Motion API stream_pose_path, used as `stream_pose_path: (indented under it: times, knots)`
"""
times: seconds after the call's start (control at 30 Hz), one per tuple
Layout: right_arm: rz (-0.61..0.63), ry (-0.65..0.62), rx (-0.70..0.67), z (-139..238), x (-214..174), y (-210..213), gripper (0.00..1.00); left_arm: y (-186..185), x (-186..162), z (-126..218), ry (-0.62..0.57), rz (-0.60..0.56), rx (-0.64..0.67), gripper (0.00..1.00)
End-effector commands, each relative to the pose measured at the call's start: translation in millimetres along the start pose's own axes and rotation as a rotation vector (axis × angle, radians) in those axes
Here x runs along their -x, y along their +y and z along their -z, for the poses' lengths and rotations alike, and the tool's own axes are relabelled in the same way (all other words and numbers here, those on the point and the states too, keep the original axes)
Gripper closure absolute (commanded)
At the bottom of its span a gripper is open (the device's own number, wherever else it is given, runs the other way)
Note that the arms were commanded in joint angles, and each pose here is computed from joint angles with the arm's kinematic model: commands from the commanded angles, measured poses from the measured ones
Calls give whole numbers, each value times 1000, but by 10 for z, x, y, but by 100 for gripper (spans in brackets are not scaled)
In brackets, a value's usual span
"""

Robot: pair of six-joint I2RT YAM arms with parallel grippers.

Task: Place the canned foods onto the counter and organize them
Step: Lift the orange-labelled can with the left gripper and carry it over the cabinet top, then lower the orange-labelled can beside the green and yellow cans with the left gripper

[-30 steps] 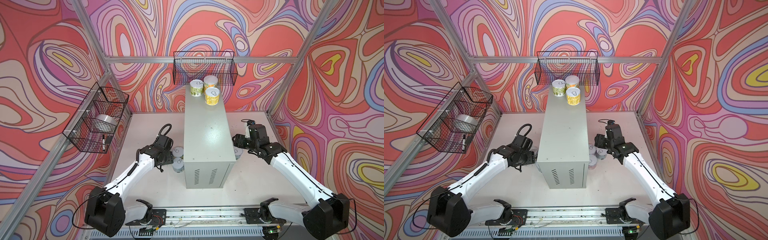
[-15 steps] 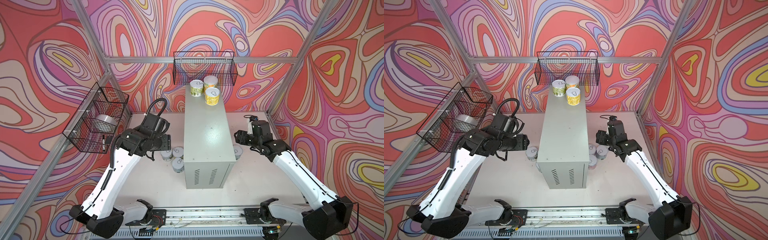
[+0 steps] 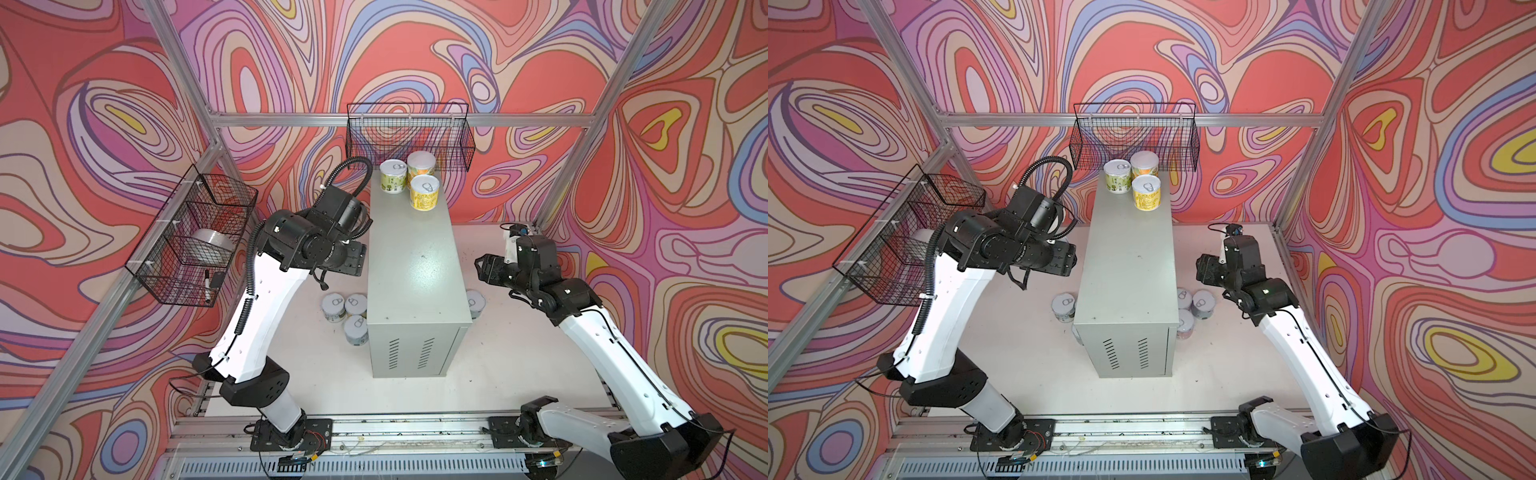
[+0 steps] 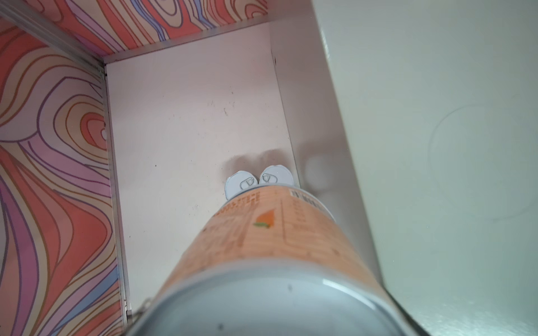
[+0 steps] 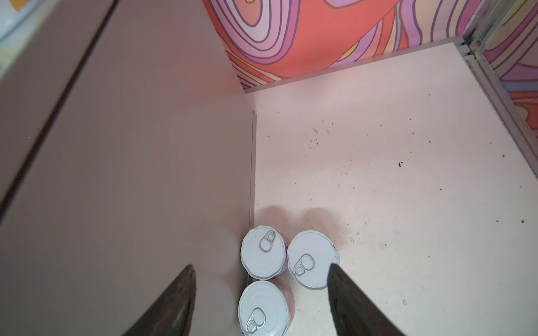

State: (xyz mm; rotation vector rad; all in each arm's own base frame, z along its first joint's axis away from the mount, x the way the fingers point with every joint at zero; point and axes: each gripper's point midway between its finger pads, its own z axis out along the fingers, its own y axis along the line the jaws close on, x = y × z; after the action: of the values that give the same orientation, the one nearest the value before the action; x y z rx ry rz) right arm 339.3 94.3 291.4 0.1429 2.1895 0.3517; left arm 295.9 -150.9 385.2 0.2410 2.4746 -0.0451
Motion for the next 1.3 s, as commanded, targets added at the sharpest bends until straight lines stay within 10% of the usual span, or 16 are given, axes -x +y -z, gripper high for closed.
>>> stream_pose_path:
  times: [0.0, 1.0, 1.27]
  knots:
    - [17, -27, -9, 131, 94, -9, 27, 17, 67, 181, -37, -38, 3, 100]
    - [20, -46, 20, 214, 168, 57, 27, -938, 497, -166, -130, -102, -191, 100]
    - [16, -36, 26, 175, 157, 71, 27, -986, 565, -261, -147, -115, -172, 32]
